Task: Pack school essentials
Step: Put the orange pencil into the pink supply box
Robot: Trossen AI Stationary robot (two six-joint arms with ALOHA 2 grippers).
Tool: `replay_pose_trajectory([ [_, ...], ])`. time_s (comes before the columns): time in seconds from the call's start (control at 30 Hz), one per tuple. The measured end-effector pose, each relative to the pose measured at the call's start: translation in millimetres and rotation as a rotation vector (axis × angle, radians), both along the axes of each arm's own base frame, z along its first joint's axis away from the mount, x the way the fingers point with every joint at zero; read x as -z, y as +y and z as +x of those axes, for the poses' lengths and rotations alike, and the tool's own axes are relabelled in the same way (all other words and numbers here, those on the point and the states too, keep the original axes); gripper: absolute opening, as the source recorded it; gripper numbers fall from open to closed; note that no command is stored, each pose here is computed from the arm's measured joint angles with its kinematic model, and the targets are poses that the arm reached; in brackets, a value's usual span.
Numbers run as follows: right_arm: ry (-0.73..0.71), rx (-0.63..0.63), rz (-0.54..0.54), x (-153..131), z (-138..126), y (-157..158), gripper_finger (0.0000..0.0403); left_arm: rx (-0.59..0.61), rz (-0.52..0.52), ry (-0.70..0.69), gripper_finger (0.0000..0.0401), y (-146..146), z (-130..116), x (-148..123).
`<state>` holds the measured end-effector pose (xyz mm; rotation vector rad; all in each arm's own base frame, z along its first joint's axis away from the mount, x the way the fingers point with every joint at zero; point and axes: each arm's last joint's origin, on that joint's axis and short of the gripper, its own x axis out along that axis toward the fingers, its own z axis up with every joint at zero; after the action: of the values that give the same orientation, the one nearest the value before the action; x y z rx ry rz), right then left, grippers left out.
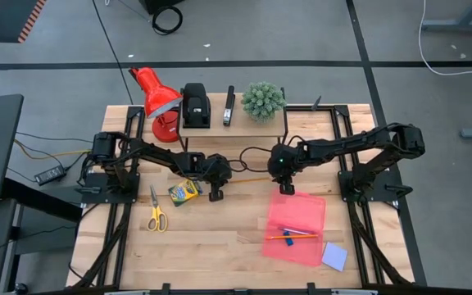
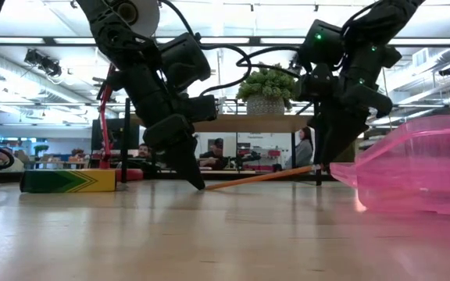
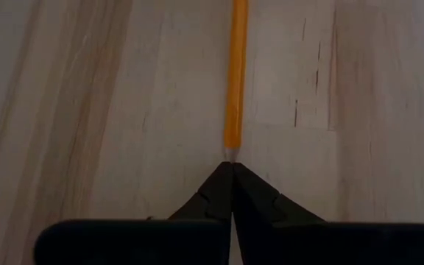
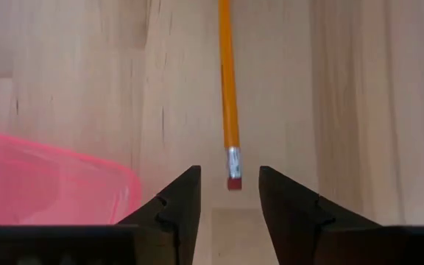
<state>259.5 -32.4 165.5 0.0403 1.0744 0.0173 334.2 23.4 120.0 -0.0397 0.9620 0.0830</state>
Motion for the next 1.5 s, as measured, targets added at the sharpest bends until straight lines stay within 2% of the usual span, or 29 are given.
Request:
replay_pose_trajectory([
  [0.4,-0.034,-0.011,-0.011,-0.7,2.4,-0.3,0.0147,0.000,0.000,-0.001,0.0013,0.0,0.1,0.0],
  [0.57,-0.032,-0.013,-0.001,6.0,-1.4,0.4,0.0146,0.000,0.000,-0.001,0.0022,0.0,0.1,0.1],
  [0.87,-0.054,-0.022,0.008,7.2,-1.0,0.3,0.0120,0.002,-0.004,-0.001,0.0015,-0.1,0.1,0.1],
  [1.1,-0.060,-0.027,-0.002,6.9,-0.5,-0.2,0.0099,0.007,-0.010,-0.002,0.0023,-0.3,0.1,0.1],
  [1.5,-0.059,-0.055,-0.023,9.8,-2.5,-1.4,0.0094,0.007,-0.010,-0.004,0.0017,-0.3,0.2,0.1],
])
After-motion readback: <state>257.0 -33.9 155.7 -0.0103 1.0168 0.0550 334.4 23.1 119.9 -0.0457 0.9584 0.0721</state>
